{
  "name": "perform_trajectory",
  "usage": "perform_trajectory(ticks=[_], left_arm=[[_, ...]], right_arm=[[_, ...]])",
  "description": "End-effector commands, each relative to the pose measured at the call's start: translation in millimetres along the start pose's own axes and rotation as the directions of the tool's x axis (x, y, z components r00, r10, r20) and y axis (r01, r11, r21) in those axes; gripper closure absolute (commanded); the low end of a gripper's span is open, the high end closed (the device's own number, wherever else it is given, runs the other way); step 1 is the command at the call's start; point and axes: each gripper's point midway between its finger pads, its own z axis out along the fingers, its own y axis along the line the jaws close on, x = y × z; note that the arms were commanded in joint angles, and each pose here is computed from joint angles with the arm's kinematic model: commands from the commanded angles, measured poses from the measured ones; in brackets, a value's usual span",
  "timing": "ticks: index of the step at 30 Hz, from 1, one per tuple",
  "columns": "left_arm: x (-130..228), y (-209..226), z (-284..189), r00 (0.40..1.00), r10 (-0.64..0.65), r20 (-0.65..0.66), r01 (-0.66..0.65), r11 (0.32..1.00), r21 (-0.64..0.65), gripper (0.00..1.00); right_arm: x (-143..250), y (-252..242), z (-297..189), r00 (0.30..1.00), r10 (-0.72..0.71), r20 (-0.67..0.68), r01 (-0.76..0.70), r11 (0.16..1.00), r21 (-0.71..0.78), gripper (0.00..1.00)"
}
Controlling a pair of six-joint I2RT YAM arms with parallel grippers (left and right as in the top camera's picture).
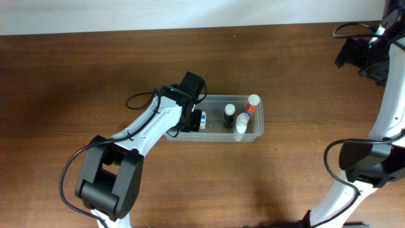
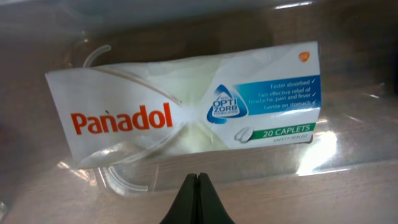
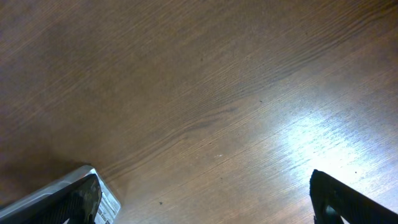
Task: Pack container
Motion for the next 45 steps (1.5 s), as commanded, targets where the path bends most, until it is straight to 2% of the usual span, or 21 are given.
perform_trajectory(ticks=[1, 12, 26, 33, 39, 45], left_arm=[[0.4, 1.4, 1.4, 1.0, -0.012, 0.007, 0.012, 1.0, -0.009, 0.99], [1.8, 1.7, 22.0, 1.0, -0.011, -0.02, 0.01, 1.0, -0.021, 0.99], [-12.0, -2.5, 23.2, 0.999, -0.012, 0.034, 0.012, 1.0, -0.004, 0.99], [-9.7, -1.1, 7.6, 0.999, -0.012, 0.03, 0.012, 1.0, -0.005, 0.99], [-18.8, -2.8, -18.2, 0.996, -0.015, 0.085, 0.014, 1.0, 0.011, 0.99], [-25.8, -4.6, -21.0, 0.993, -0.018, 0.116, 0.016, 1.0, 0.02, 0.99]], right_arm=[[0.3, -3.5, -14.7, 0.999, 0.003, 0.036, -0.004, 1.0, 0.003, 0.02], [0.3, -3.4, -14.7, 0.999, 0.003, 0.036, -0.004, 1.0, 0.002, 0.02], [0.4, -3.4, -14.7, 0.999, 0.003, 0.036, -0.004, 1.0, 0.003, 0.02], [0.3, -3.5, -14.7, 0.999, 0.003, 0.036, -0.004, 1.0, 0.003, 0.02], [0.3, -3.5, -14.7, 0.999, 0.003, 0.036, -0.004, 1.0, 0.003, 0.02], [0.3, -3.5, -14.7, 0.999, 0.003, 0.036, -0.004, 1.0, 0.003, 0.02]])
